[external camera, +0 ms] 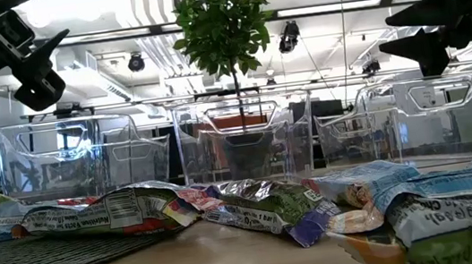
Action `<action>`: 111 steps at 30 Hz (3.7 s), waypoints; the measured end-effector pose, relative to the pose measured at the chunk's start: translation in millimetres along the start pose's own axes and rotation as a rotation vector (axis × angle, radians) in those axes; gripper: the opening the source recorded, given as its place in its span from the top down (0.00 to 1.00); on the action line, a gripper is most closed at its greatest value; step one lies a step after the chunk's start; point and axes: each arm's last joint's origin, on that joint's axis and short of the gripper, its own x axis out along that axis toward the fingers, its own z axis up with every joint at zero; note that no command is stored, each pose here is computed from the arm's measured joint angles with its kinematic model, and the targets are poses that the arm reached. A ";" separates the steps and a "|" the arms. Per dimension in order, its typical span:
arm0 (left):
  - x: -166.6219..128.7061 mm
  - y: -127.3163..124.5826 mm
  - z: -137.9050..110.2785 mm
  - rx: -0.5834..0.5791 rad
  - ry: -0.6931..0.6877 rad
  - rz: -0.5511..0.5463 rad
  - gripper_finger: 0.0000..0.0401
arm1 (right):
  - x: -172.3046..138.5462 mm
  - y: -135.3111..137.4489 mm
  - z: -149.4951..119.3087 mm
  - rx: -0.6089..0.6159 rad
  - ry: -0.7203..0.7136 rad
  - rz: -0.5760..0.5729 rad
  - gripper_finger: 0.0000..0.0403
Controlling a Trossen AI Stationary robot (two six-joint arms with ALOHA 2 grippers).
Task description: Pick and place Granola Bars by type
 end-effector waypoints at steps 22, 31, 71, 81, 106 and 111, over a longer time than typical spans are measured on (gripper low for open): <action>0.0 -0.1 0.0 0.000 0.001 -0.001 0.46 | 0.0 0.0 0.0 0.000 0.000 0.000 0.41; 0.0 0.0 -0.1 -0.001 0.001 0.000 0.46 | 0.0 0.0 0.1 0.000 0.000 0.000 0.41; 0.0 0.0 -0.1 0.000 0.001 0.000 0.46 | 4.8 15.6 55.1 0.833 -0.466 0.060 0.41; 0.0 0.0 -0.1 -0.001 0.001 0.000 0.46 | 46.1 58.1 122.5 0.486 0.129 -0.143 0.45; 0.0 0.2 -0.3 -0.001 0.003 0.002 0.46 | 37.9 211.0 19.7 -0.291 1.550 -0.438 0.42; 0.0 0.3 -0.3 -0.001 0.003 0.003 0.46 | 37.6 224.5 -14.1 -0.407 1.690 -0.342 0.33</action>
